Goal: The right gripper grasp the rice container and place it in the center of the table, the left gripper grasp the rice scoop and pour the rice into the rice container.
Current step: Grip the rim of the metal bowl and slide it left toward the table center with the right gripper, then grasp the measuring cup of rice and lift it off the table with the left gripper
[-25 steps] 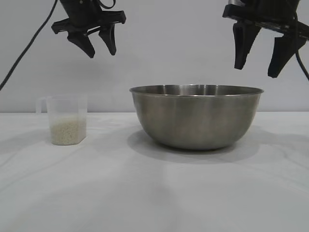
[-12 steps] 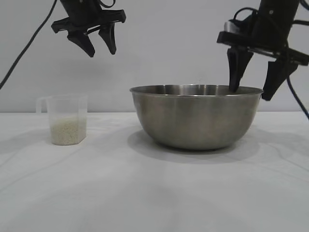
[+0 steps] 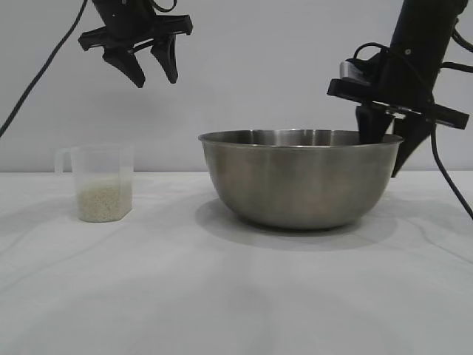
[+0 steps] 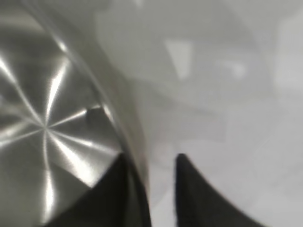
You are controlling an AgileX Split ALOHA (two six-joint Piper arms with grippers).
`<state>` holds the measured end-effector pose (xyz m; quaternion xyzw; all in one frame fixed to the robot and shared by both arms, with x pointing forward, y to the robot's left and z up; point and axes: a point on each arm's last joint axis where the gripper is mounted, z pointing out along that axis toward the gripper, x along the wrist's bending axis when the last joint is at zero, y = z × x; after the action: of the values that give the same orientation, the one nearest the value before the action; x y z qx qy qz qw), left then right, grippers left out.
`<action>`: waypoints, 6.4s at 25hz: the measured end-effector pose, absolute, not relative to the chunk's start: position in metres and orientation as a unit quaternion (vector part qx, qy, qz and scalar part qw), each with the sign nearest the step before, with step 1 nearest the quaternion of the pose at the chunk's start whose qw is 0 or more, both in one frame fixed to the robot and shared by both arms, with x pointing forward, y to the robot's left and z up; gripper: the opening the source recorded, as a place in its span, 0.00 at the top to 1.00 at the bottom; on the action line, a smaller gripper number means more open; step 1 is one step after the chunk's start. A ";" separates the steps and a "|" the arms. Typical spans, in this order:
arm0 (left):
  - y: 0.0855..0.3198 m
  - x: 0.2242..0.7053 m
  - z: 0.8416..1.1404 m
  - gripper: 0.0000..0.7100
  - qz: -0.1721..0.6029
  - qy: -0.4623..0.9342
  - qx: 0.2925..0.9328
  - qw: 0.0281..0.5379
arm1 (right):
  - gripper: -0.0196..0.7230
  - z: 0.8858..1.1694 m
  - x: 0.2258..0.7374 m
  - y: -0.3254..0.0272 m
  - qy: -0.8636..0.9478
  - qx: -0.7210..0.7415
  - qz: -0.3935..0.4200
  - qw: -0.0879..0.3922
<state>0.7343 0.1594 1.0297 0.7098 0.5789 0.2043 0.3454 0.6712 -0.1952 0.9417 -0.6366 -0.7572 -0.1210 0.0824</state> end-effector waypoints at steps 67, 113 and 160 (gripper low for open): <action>0.161 0.733 1.032 0.42 0.211 0.575 0.713 0.341 | 0.24 1.078 0.442 -0.255 -0.723 -0.541 -0.340 -0.262; 0.166 0.712 1.093 0.42 0.261 0.523 0.721 0.372 | 0.24 1.044 0.226 -0.290 -0.724 -0.483 -0.387 -0.302; 0.238 0.504 0.870 0.42 0.389 0.504 0.640 0.430 | 0.38 1.044 0.226 -0.289 -0.724 -0.483 -0.393 -0.297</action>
<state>0.5036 0.2375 0.8702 0.6402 0.5037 0.3894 0.4299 0.2258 -0.2885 1.0438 -0.4832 -0.7240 -0.3929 -0.2967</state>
